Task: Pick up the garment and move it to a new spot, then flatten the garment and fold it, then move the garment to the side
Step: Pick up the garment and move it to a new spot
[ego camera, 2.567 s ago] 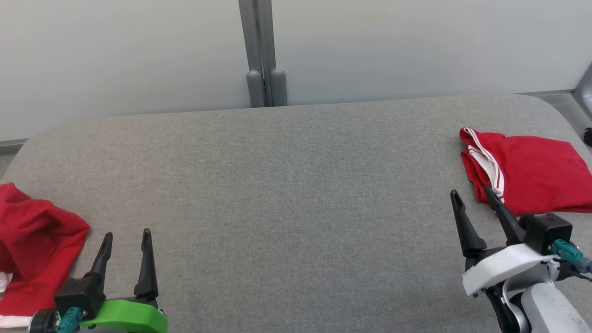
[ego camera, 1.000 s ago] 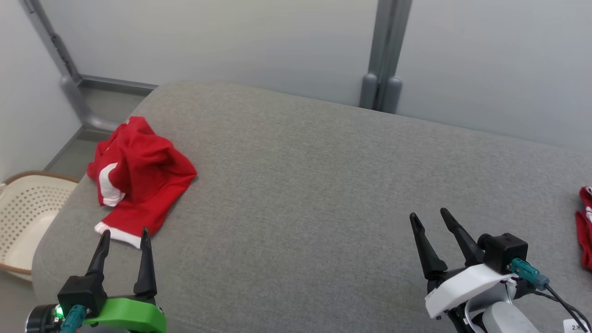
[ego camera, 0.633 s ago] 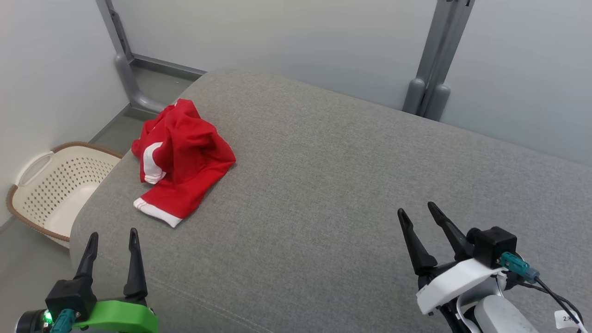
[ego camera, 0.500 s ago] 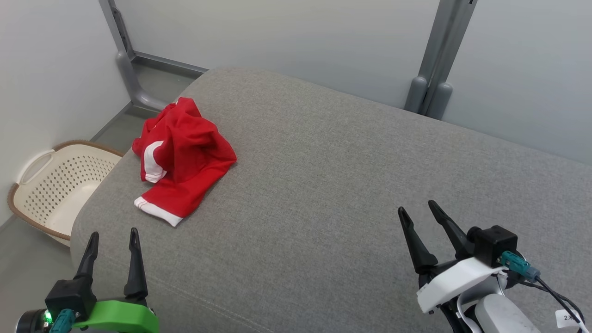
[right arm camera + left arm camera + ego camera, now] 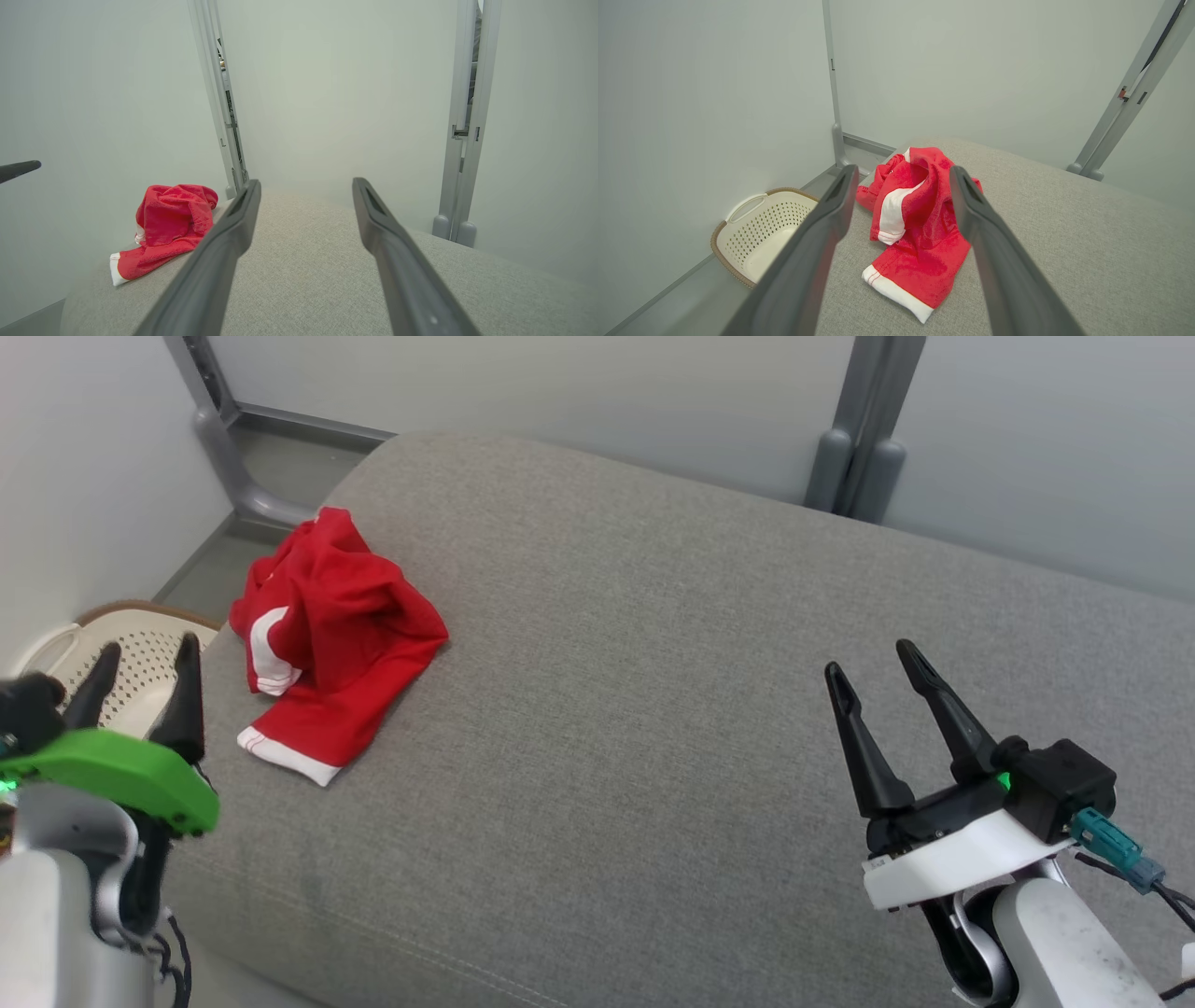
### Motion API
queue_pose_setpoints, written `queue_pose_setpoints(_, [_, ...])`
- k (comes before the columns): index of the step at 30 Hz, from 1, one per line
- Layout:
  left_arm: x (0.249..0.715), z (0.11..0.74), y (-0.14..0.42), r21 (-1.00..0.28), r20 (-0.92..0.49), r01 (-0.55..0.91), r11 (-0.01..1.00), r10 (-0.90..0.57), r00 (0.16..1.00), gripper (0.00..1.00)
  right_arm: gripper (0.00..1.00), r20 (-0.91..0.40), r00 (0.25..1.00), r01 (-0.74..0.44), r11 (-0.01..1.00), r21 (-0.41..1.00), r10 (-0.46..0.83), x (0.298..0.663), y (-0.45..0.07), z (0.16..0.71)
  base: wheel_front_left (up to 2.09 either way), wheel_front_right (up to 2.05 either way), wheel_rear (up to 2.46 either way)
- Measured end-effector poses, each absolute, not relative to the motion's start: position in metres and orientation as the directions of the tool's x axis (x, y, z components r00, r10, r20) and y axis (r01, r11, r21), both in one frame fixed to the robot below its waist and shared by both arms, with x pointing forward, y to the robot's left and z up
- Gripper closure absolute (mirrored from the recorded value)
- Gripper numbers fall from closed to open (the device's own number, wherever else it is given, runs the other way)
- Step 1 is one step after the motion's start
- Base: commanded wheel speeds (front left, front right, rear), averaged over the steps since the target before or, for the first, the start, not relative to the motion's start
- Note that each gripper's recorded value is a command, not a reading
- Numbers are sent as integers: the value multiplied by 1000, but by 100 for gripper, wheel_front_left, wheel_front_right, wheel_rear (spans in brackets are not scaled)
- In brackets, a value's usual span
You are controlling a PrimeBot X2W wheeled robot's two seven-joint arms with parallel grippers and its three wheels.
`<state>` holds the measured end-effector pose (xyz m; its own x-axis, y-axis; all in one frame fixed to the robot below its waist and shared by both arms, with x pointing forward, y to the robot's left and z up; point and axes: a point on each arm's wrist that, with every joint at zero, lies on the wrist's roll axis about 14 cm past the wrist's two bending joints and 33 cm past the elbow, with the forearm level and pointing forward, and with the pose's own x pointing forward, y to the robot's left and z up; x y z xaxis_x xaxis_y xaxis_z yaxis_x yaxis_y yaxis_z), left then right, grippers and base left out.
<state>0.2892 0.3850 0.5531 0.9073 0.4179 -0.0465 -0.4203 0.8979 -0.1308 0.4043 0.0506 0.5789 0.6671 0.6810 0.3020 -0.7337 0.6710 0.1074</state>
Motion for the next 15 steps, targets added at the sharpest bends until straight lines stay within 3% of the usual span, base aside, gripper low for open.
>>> queue_pose_setpoints(9, [368, 558, 399, -215, -204, -360, 908, 319, 926, 0, 0, 319, 690, -707, 699, 106, 649, 430, 30, 573, 0, 0, 0])
queue_pose_setpoints(15, [407, 516, 401, -231, -406, -365, 902, 252, 879, 0, 0, 304, 728, -668, 737, 108, 615, 448, 9, 562, 0, 0, 0])
